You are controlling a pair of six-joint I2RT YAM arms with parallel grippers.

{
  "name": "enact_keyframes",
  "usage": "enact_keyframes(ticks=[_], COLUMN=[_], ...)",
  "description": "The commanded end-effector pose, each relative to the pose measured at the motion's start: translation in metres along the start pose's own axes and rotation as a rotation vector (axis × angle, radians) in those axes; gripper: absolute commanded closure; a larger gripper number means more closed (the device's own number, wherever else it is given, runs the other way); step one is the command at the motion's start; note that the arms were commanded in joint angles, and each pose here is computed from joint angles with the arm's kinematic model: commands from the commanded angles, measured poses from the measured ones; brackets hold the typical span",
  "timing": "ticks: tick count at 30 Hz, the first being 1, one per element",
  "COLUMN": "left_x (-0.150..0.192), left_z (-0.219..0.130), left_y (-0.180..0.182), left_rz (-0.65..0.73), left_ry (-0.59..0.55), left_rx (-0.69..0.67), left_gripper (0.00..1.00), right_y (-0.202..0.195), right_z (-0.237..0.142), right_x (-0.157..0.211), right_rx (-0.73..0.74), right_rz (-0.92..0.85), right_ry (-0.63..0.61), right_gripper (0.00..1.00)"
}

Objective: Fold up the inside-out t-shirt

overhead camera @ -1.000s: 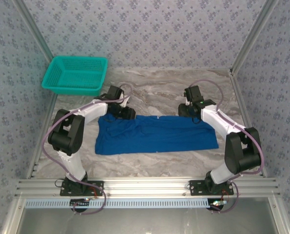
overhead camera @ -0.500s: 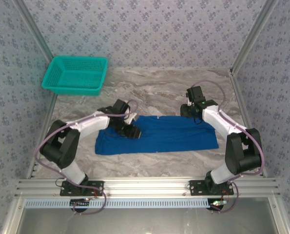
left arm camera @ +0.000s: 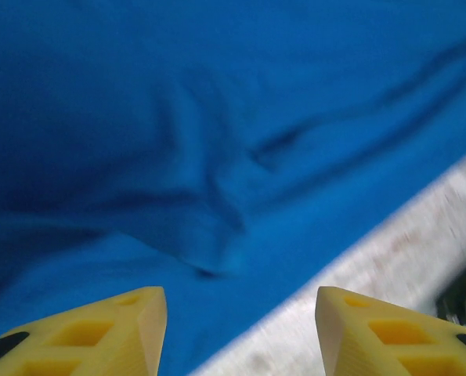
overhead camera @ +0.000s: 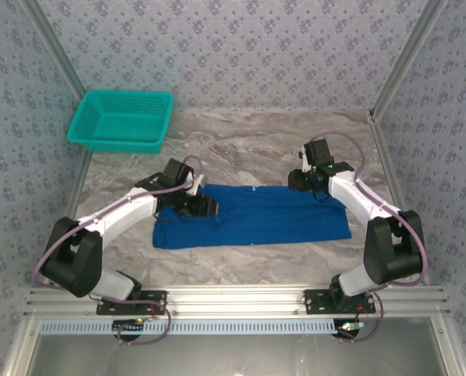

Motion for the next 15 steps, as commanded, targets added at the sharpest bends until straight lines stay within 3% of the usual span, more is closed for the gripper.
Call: enact_keyframes(ticks=[1,6,10,15], left_x=[-0.043,-0.059,-0.051,-0.033], left_z=[-0.015,-0.037,-0.027,-0.013], left_y=[0.010,0.036,0.056,0.064], left_rz=[-0.053,-0.151,-0.192,-0.219], left_ry=[-0.216,-0.318,-0.224,-0.108], left_rx=[-0.095,-0.164,-0.240,-0.251], left_gripper=[0.48,0.47,0.46,0.46], right_y=[0.065,0.158,0.213,0.242], right_z=[0.005,0.011,0.027,0.040], right_x=[-0.002,0.004,0.013,0.028], right_rx=[-0.265,-0.500,-0.561,-0.536], right_rz=[-0.110,-0.222,-0.308,-0.382], right_ry=[-0.011,-0.033,-0.015,0.021], right_gripper=[0.49,0.44,0.43,0.41])
Point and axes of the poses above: each hand's point on the last joint's axis, 136 mm out from that joint toward the fingers, its own z axis out along the fingers, its own y axis along the line the jaws close on, x = y × z, the point moved 4 cm from there along -z, back along the fingers, and after that the axes turned 9 degrees about -z, right-handed, at the moved point
